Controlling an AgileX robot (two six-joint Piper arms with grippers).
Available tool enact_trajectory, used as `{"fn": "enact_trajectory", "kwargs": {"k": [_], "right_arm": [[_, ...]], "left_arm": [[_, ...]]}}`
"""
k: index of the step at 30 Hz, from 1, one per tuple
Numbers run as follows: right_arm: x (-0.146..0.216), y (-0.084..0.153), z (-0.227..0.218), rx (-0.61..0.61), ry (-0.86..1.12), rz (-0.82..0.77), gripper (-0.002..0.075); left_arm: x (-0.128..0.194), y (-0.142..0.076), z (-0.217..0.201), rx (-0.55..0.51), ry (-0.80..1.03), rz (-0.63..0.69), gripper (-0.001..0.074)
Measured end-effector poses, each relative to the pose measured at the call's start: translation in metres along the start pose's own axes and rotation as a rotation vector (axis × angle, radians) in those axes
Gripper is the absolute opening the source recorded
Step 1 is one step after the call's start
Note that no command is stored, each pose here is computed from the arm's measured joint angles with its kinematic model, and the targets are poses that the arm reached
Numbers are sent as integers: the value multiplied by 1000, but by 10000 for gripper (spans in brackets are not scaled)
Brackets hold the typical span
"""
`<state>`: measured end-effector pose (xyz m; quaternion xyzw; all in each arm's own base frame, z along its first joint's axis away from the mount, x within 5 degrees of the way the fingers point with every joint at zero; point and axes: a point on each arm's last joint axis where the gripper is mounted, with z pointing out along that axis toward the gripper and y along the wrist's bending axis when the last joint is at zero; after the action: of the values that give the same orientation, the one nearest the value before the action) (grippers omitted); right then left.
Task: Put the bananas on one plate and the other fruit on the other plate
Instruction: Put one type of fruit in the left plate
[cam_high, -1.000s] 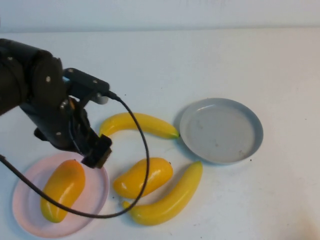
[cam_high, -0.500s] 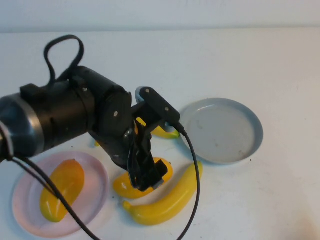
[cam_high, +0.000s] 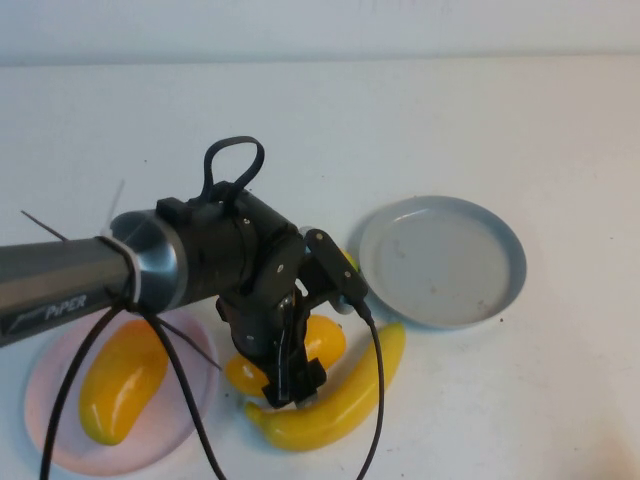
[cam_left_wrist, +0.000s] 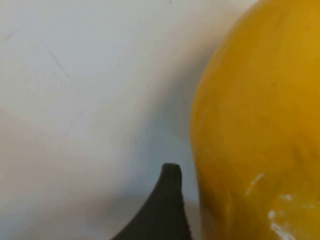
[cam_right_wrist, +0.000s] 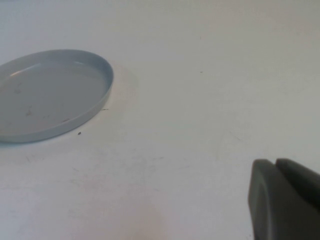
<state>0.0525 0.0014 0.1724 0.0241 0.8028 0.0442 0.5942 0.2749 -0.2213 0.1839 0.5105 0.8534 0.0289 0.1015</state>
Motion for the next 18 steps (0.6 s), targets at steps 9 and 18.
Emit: {"fn": "enact_trajectory", "kwargs": {"k": [9, 18], "right_arm": [[0, 0, 0, 0, 0, 0, -17], [0, 0, 0, 0, 0, 0, -17]], "left_arm": [[0, 1, 3, -13, 9, 11, 519], [-9, 10, -41, -10, 42, -148, 519]]}}
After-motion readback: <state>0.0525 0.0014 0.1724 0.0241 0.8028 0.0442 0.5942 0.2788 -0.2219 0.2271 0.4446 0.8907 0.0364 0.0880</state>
